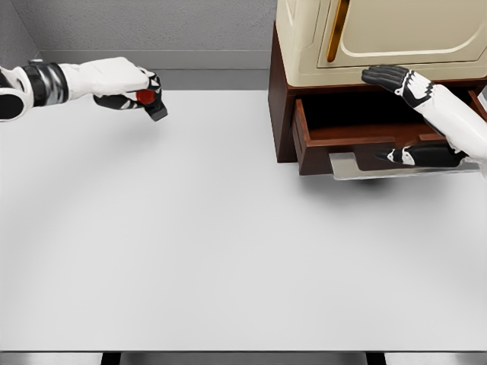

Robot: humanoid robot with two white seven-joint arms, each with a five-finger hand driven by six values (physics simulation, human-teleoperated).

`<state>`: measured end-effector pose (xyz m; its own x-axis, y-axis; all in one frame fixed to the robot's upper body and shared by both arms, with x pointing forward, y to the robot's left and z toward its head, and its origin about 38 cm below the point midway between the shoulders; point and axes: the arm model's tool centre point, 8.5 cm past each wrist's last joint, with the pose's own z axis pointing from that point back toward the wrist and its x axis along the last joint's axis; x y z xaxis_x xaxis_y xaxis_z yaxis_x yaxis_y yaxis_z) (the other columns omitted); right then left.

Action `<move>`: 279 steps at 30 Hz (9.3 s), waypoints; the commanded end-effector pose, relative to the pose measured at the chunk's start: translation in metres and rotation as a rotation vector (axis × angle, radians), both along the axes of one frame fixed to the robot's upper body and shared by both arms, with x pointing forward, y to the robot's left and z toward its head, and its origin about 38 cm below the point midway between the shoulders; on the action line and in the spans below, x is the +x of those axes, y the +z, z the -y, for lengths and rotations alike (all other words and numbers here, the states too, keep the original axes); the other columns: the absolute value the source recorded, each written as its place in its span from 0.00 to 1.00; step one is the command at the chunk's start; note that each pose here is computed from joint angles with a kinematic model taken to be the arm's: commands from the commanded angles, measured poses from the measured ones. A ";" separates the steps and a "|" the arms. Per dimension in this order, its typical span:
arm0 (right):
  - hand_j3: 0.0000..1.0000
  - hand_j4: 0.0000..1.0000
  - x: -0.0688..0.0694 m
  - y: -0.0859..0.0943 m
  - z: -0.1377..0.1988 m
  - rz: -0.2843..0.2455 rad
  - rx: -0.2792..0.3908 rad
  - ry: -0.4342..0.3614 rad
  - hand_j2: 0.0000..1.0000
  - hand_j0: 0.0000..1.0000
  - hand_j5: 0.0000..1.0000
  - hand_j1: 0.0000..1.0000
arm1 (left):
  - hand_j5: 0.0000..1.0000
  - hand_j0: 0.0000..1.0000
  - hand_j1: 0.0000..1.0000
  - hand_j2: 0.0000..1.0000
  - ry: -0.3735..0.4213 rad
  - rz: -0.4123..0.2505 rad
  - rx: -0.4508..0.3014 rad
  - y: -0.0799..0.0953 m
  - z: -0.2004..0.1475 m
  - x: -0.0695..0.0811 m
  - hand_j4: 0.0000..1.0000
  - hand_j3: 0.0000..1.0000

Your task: Put the switch into the drawer with left arm, and close the drawer with right arm

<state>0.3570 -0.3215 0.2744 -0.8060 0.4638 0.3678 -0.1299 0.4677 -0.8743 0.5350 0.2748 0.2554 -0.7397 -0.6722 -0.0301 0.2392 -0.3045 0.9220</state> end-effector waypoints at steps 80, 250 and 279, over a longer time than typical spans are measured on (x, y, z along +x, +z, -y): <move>1.00 1.00 -0.007 0.001 0.024 0.004 0.028 -0.074 1.00 1.00 1.00 1.00 | 0.47 0.47 0.47 0.47 -0.580 0.232 -0.129 0.072 0.185 -0.097 0.47 0.47; 0.73 0.73 -0.004 -0.029 -0.022 -0.069 -0.054 0.064 0.73 0.73 0.73 0.73 | 1.00 1.00 1.00 1.00 -0.110 0.020 -0.082 0.037 -0.055 -0.110 1.00 1.00; 0.77 0.77 -0.009 -0.054 -0.052 -0.127 -0.119 0.162 0.77 0.77 0.77 0.77 | 1.00 1.00 1.00 1.00 -0.097 0.017 -0.094 0.043 -0.063 -0.113 1.00 1.00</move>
